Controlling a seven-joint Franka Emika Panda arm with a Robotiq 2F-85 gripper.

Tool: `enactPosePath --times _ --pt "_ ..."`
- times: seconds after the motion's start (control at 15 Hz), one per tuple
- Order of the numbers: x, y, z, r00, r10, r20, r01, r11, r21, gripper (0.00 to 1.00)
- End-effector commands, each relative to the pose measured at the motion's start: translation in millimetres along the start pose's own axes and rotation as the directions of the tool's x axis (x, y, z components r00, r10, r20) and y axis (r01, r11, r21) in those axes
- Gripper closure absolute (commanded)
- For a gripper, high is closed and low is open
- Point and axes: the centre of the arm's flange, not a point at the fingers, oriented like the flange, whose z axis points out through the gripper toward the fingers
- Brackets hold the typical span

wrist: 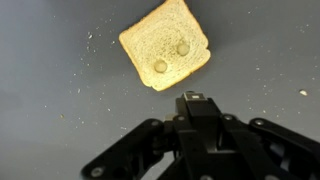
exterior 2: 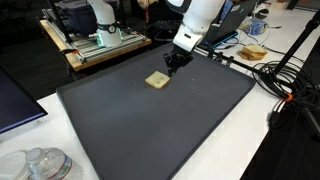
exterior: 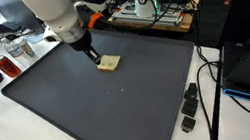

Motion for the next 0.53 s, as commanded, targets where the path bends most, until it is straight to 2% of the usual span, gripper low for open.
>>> enactPosePath --times 0.0,0.27,0.47 --pt "24 18 -6 0.996 -0.071 0.048 0.067 0.995 0.081 0.95" --pt "33 47 -1 0.989 -0.137 0.05 0.128 0.98 0.153 0.95" --pt "37 71 8 0.98 -0.193 0.048 0.177 0.957 0.229 0.95"
